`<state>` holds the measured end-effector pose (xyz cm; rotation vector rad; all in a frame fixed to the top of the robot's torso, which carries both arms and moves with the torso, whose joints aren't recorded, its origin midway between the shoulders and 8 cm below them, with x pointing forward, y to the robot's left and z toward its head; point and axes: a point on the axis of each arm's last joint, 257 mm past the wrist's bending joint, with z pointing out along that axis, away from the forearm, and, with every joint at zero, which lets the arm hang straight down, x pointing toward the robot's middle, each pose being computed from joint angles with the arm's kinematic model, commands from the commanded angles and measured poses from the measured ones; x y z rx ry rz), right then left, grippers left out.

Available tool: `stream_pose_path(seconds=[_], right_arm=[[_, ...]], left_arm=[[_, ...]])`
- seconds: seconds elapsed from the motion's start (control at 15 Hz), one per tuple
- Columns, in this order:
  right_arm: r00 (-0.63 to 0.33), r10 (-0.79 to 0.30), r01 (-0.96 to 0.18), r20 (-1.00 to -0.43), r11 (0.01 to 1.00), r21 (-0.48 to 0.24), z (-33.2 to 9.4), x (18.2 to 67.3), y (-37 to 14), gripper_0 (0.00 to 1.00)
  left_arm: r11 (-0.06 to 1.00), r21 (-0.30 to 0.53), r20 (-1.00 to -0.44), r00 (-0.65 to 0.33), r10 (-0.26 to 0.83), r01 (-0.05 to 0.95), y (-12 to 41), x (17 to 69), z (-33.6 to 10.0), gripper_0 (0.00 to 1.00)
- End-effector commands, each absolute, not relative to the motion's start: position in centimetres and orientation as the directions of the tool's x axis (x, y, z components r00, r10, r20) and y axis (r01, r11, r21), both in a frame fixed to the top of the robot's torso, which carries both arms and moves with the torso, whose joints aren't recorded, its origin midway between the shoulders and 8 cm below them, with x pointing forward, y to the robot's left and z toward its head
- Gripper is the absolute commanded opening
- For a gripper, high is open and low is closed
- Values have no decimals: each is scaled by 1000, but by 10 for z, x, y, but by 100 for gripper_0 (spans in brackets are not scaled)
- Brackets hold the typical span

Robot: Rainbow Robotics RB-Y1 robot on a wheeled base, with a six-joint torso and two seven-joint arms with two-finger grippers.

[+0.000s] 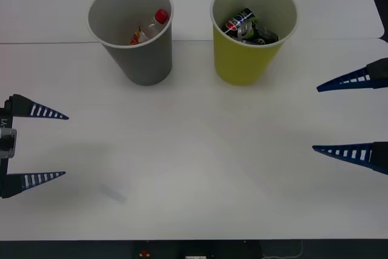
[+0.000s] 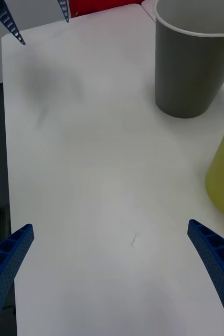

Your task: Put the can into the green bin and the plastic bottle into the gray bin

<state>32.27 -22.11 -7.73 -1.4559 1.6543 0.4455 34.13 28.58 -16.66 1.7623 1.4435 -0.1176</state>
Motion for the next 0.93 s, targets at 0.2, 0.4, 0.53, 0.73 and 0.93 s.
stream_pose_path(seconds=[0.2,0.4,0.53,0.73,0.93], right_arm=[[59,-653,-934,-755,232,-273,-98,307,-262,100],[63,-645,-936,-762,227,-269,-109,308,-282,100],[66,-639,-934,-766,230,-272,-115,311,-293,100],[87,-637,-928,-766,227,-295,-124,317,-308,100],[110,-625,-926,-773,218,-308,-130,319,-315,100]], left_arm=[[10,532,-546,334,769,847,286,341,-167,100],[10,532,-546,334,769,847,286,341,-167,100],[10,532,-546,334,769,847,286,341,-167,100],[10,532,-546,334,769,847,286,341,-167,100],[10,532,-546,334,769,847,286,341,-167,100]])
